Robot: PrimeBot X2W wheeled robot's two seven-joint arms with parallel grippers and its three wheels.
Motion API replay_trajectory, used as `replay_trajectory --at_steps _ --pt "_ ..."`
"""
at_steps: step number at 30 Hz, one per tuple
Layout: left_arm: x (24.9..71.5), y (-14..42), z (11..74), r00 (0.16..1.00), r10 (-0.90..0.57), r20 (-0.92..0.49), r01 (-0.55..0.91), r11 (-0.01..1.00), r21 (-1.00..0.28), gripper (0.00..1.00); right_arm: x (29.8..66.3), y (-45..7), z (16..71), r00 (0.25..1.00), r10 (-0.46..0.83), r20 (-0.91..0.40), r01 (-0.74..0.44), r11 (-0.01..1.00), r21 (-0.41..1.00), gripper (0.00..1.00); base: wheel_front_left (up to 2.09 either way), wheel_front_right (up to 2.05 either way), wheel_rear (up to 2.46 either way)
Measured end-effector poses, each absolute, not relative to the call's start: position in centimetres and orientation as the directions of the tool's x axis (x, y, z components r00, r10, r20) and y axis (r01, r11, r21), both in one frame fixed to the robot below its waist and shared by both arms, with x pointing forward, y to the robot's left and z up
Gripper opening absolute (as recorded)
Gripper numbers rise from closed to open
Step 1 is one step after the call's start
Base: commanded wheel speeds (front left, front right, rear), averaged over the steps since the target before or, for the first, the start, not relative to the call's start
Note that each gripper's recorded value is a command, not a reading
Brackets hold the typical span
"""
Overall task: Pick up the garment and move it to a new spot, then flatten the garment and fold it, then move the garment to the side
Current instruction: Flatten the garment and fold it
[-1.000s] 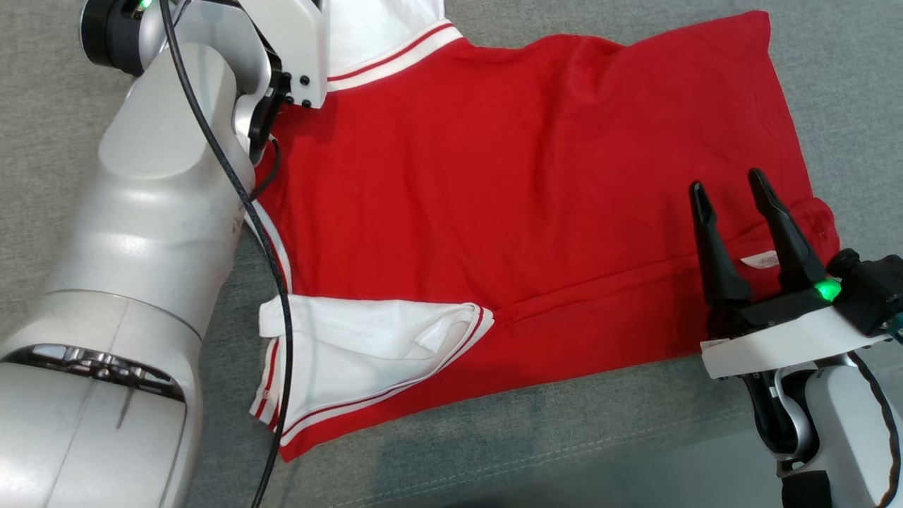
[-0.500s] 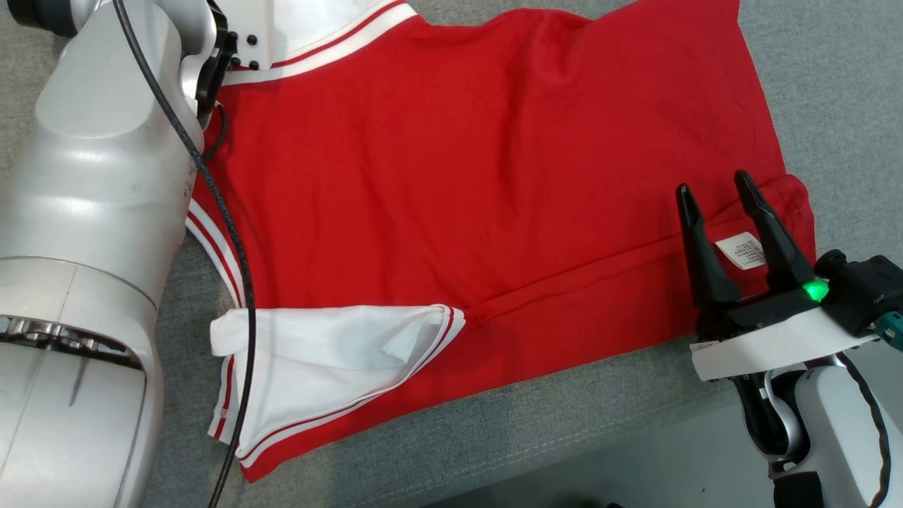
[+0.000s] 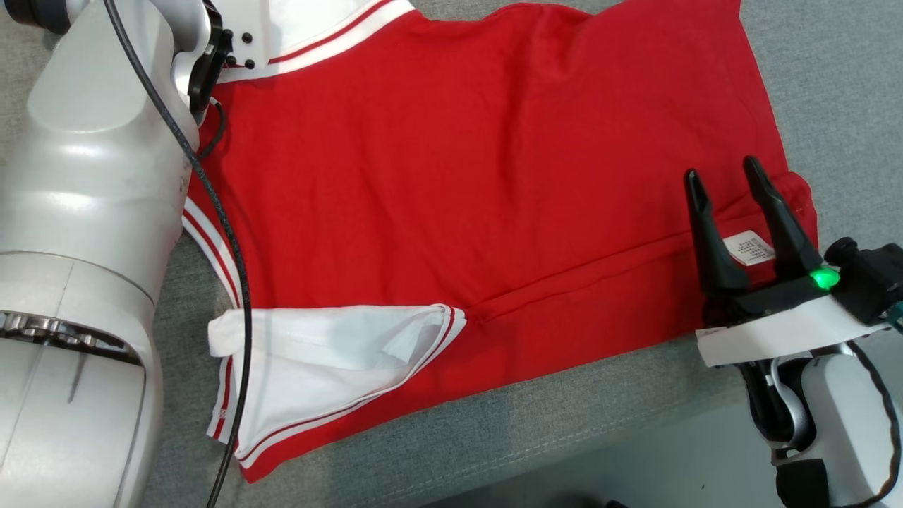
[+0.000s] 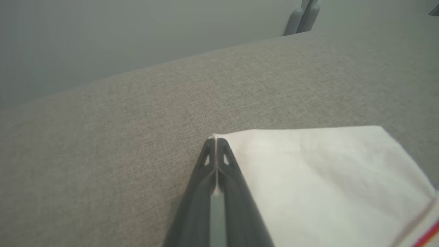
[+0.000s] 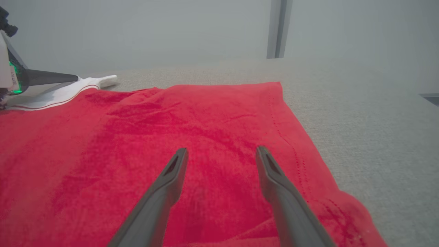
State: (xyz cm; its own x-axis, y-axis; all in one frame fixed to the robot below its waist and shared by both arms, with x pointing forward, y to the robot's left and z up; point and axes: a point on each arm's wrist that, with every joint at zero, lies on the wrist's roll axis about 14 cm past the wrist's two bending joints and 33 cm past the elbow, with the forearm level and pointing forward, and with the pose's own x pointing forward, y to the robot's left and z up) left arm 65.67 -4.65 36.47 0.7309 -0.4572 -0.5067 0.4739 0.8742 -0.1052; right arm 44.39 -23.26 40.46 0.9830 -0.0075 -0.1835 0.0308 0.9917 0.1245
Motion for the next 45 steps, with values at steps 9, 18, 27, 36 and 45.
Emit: replay_trajectory --at_steps 9,18,27,36,45 --pt "66.7 -4.6 39.8 0.758 -0.504 -0.414 0.447 0.864 -0.233 0.0 48.0 -25.7 41.7 0.989 -0.008 -0.145 0.037 0.98 0.196 1.0 0.0 0.0 0.0" --pt "67.0 -3.3 41.6 0.776 -0.506 -0.375 0.423 0.86 -0.286 0.0 53.6 -29.3 42.2 0.936 0.033 -0.352 0.04 0.98 0.196 1.0 0.0 0.0 0.0" --pt "67.1 -2.6 43.2 0.788 -0.508 -0.347 0.427 0.858 -0.287 0.0 55.6 -29.4 40.0 0.833 0.071 -0.549 0.079 0.966 0.245 1.0 0.0 0.0 0.0" --pt "66.8 -2.5 43.4 0.778 -0.525 -0.344 0.455 0.85 -0.268 0.0 57.3 -29.0 38.6 0.743 0.083 -0.664 0.089 0.971 0.221 0.83 0.0 0.0 0.0" --pt "66.6 -2.5 43.2 0.771 -0.532 -0.351 0.468 0.846 -0.255 0.0 57.4 -29.3 37.0 0.683 0.057 -0.728 0.105 0.979 0.176 0.55 0.0 0.0 0.0"
